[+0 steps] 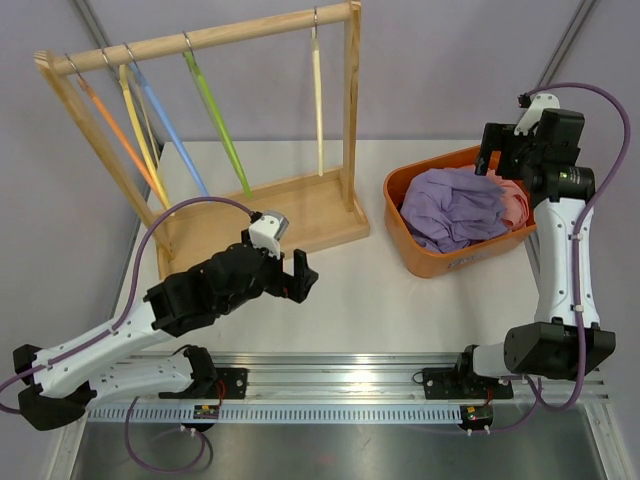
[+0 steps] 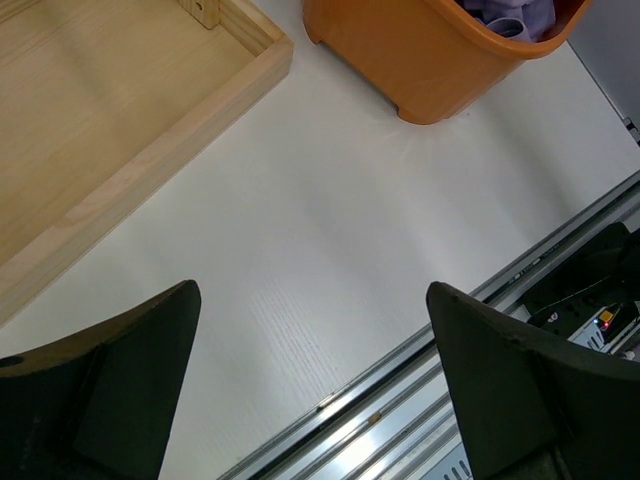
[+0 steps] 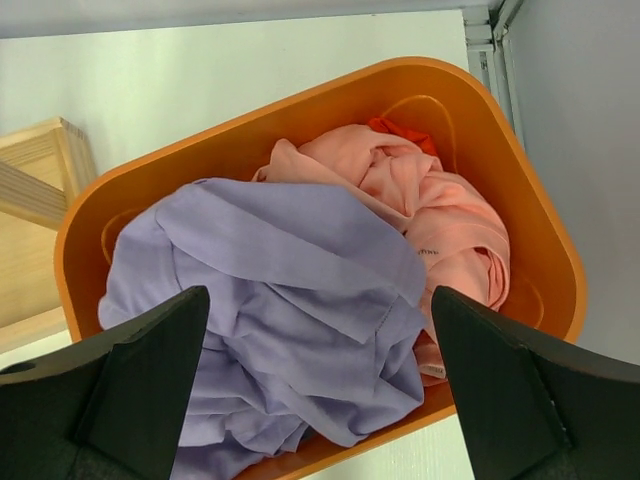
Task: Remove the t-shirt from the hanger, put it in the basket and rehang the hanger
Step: Place the tshirt into the basket
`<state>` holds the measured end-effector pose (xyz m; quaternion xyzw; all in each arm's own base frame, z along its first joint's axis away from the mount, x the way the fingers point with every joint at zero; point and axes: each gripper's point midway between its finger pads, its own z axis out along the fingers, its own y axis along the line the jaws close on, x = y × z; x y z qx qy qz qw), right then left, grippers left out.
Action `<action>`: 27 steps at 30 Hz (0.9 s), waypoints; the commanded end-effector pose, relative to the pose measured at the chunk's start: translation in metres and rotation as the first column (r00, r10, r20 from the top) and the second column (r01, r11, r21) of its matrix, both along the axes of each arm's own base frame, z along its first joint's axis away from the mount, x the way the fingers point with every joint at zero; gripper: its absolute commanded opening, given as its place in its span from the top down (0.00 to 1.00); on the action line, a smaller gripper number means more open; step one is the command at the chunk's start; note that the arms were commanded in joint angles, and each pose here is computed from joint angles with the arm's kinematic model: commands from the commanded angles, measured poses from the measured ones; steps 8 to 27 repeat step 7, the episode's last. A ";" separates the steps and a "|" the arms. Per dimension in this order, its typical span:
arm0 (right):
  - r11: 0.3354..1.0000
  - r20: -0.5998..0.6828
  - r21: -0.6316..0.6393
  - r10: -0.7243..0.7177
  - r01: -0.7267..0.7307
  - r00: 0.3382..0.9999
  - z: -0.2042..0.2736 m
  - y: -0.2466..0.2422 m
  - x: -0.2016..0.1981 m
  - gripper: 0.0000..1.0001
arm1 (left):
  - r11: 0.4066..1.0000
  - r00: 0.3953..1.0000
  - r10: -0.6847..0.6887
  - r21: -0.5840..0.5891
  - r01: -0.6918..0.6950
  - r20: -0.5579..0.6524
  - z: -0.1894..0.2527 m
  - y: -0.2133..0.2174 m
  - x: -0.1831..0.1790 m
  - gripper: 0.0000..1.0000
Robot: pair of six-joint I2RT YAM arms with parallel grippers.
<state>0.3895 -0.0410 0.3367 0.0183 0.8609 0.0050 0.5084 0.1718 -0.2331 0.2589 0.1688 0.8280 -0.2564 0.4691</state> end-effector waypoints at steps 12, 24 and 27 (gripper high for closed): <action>0.998 0.198 -0.013 -0.059 0.063 0.978 0.026 -0.008 -0.003 0.01 | 0.998 0.999 0.052 -0.038 -0.052 -0.011 0.004 0.007 0.001 0.01; 0.998 0.198 -0.013 -0.059 0.063 0.978 0.026 -0.008 -0.003 0.01 | 0.998 0.999 0.052 -0.038 -0.052 -0.011 0.004 0.007 0.001 0.01; 0.998 0.198 -0.013 -0.059 0.063 0.978 0.026 -0.008 -0.003 0.01 | 0.998 0.999 0.052 -0.038 -0.052 -0.011 0.004 0.007 0.001 0.01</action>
